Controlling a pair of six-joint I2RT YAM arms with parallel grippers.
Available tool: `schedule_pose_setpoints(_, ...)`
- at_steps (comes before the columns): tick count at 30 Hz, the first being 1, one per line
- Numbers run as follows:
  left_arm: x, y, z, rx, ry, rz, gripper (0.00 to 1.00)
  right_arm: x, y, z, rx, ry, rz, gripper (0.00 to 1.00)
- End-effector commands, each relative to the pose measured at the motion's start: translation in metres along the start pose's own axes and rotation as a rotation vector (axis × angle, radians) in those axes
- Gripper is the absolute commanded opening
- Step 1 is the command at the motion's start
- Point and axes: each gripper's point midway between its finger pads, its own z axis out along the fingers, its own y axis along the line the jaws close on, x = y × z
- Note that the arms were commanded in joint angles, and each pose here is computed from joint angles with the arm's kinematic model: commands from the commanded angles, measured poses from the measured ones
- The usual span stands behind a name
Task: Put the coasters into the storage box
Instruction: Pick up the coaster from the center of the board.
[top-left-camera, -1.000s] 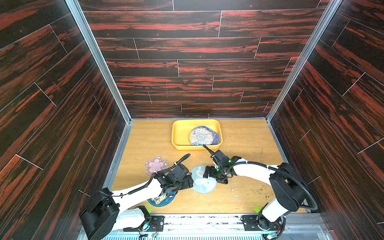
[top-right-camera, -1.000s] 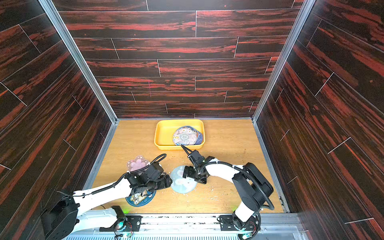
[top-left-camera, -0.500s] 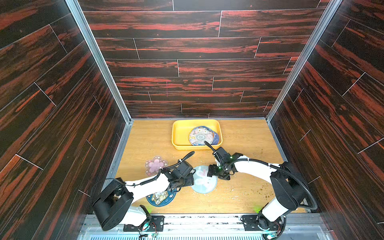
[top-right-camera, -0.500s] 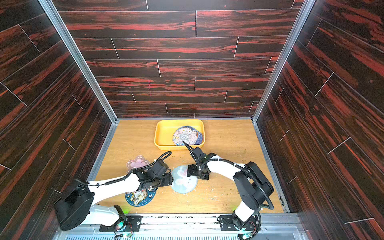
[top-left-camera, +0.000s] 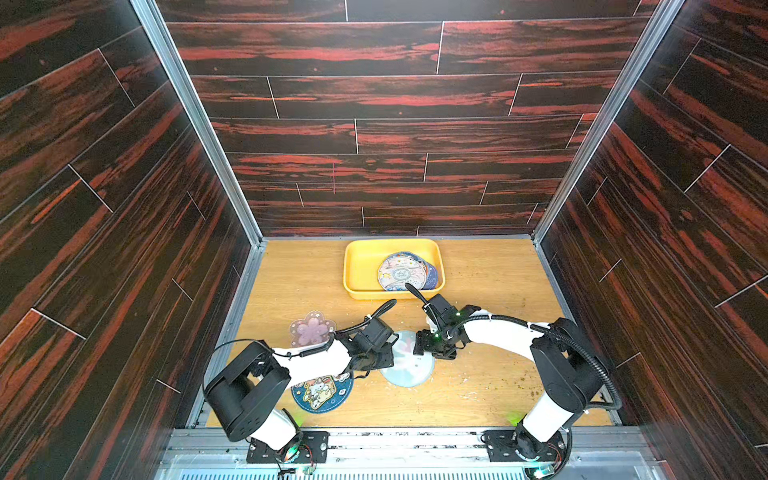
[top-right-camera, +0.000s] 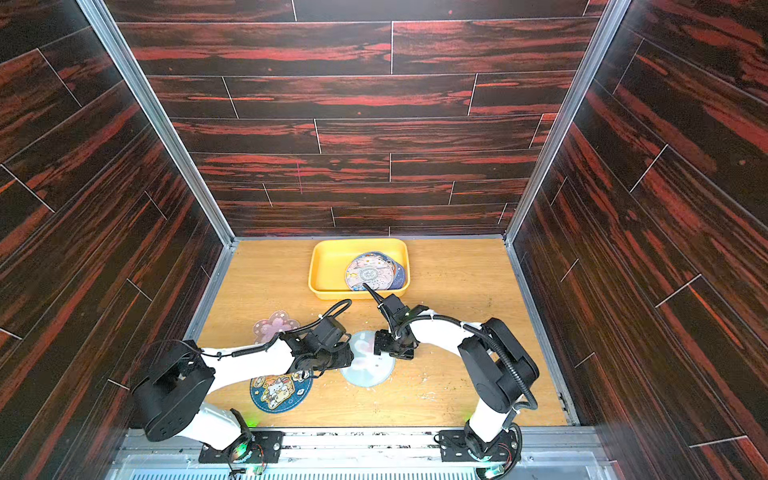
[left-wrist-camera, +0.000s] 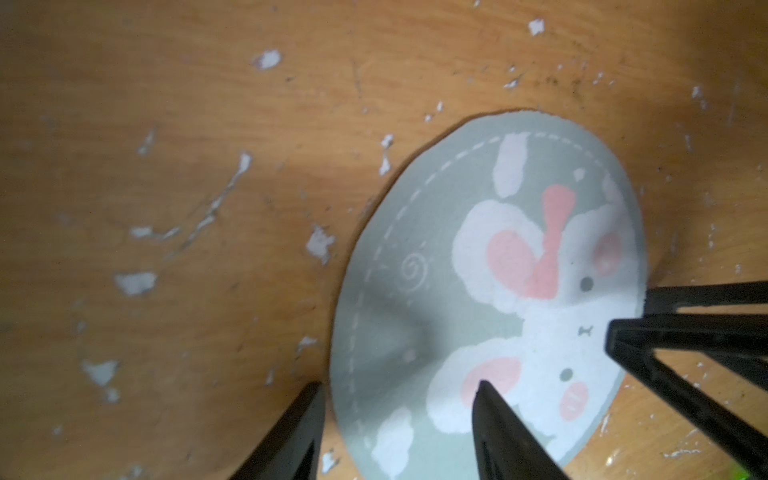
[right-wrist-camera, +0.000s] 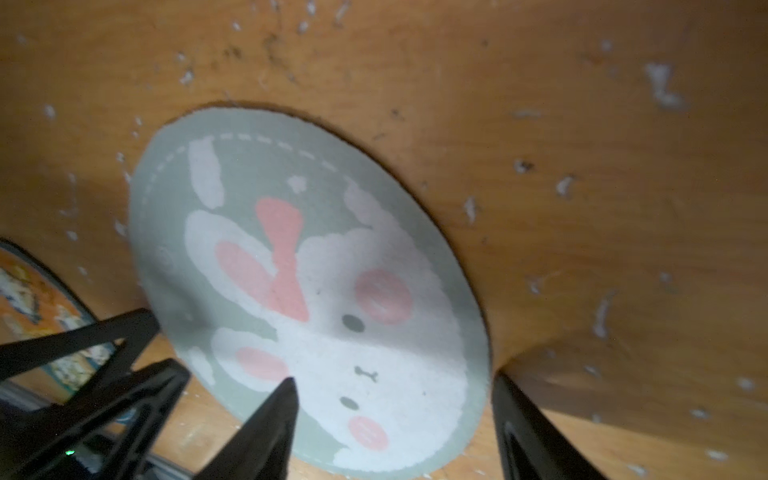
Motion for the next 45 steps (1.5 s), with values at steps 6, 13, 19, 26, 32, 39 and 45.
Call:
schedule_pose_setpoints(6,0.005,0.003,0.006,-0.013,0.032,-0.008,0.59,0.009,-0.007,0.016,0.018,0.065,0.013,0.63)
schedule_pose_setpoints(13,0.005,0.004,0.006,-0.010,0.033,-0.019,0.59,0.008,-0.005,0.015,0.013,0.058,0.012,0.43)
schedule_pose_setpoints(19,0.004,0.003,0.001,-0.004,0.022,-0.025,0.61,0.001,0.000,0.007,0.006,0.031,0.005,0.11)
schedule_pose_setpoints(26,-0.001,0.006,-0.017,0.010,-0.012,-0.051,0.68,-0.008,0.017,-0.022,-0.054,-0.010,-0.008,0.00)
schedule_pose_setpoints(32,-0.009,0.013,-0.036,0.017,-0.040,-0.079,0.75,-0.019,0.043,-0.059,-0.114,-0.054,-0.048,0.00)
schedule_pose_setpoints(39,-0.012,0.023,-0.056,0.024,-0.063,-0.111,0.81,-0.052,0.076,-0.111,-0.164,-0.153,-0.113,0.00)
schedule_pose_setpoints(45,-0.010,0.035,-0.066,0.015,-0.077,-0.134,0.83,-0.101,0.090,-0.155,-0.213,-0.266,-0.126,0.00)
